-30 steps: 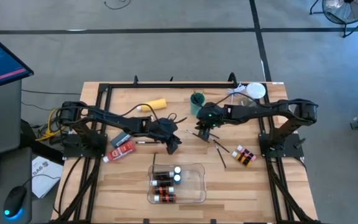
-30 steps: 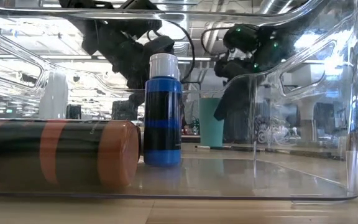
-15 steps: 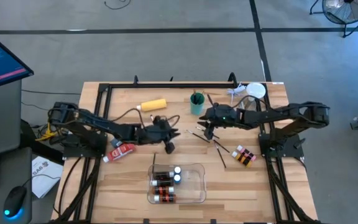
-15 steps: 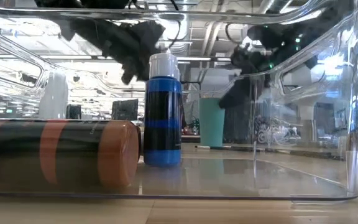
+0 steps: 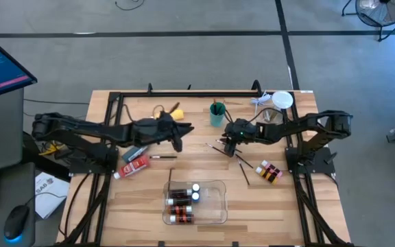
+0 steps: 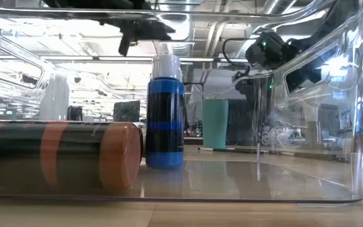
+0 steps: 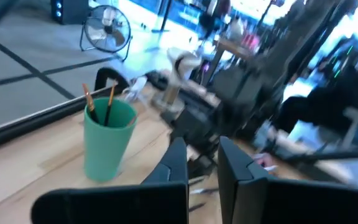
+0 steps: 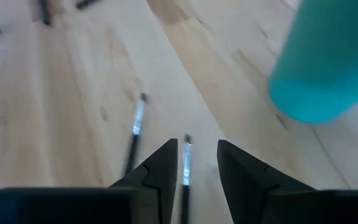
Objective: Pick & Place Paint Supplies
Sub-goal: Put the silver paint brush into the green cup
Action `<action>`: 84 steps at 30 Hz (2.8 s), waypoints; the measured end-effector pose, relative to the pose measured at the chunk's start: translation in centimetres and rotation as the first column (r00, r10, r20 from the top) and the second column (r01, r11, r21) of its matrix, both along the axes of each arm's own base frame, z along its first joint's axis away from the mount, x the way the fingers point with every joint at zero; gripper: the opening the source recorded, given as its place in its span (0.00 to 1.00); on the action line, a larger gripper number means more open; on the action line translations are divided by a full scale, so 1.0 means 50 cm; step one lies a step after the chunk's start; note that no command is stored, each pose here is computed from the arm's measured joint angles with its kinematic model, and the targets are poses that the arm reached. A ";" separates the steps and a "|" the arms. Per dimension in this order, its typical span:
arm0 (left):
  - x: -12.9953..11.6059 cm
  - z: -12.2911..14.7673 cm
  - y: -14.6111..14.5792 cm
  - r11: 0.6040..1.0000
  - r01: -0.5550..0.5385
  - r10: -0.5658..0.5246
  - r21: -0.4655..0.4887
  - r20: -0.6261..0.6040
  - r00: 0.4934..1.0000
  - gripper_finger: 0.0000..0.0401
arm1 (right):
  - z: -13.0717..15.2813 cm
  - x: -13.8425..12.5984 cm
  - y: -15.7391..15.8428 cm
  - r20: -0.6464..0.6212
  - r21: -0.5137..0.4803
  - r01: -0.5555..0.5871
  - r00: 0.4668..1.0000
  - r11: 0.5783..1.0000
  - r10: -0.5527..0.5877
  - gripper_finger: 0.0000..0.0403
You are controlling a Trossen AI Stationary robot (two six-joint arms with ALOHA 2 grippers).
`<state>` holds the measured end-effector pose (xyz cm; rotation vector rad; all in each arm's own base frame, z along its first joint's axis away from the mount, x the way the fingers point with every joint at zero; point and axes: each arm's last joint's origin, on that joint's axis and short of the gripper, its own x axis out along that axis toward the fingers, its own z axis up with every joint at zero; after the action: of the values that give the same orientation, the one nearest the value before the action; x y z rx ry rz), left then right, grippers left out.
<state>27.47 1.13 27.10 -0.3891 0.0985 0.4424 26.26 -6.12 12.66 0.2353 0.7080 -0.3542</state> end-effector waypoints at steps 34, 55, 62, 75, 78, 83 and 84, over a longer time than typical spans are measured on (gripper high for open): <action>-0.053 -0.014 -0.010 0.980 0.182 -0.198 -0.083 -0.244 0.949 0.00 | 0.018 0.040 0.029 0.034 0.027 -0.021 0.999 0.999 0.020 0.27; -0.053 -0.015 0.003 0.985 0.154 -0.170 -0.084 -0.246 0.954 0.00 | 0.011 -0.021 -0.006 0.026 0.007 0.322 0.946 0.947 -0.322 0.27; -0.053 -0.015 0.003 0.984 0.147 -0.167 -0.099 -0.239 0.956 0.00 | 0.006 -0.013 0.010 0.036 -0.001 0.287 0.957 0.958 -0.286 0.27; -0.053 -0.015 0.007 0.985 0.132 -0.156 -0.114 -0.232 0.960 0.00 | -0.046 -0.003 0.013 -0.042 0.003 0.286 0.957 0.958 -0.285 0.27; -0.053 -0.015 0.007 0.984 0.129 -0.154 -0.120 -0.229 0.961 0.00 | -0.058 -0.003 0.013 -0.059 0.009 0.293 0.954 0.956 -0.292 0.27; -0.053 -0.015 0.007 0.984 0.129 -0.154 -0.121 -0.229 0.961 0.00 | -0.063 0.000 0.014 -0.056 0.019 0.314 0.948 0.949 -0.312 0.27; -0.053 -0.015 0.007 0.984 0.129 -0.154 -0.121 -0.229 0.961 0.00 | -0.063 0.000 0.015 -0.056 0.019 0.312 0.949 0.950 -0.310 0.27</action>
<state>24.80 1.47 26.37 -0.4278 0.3820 0.3410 26.25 -5.38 9.49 0.3669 0.7290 -0.6545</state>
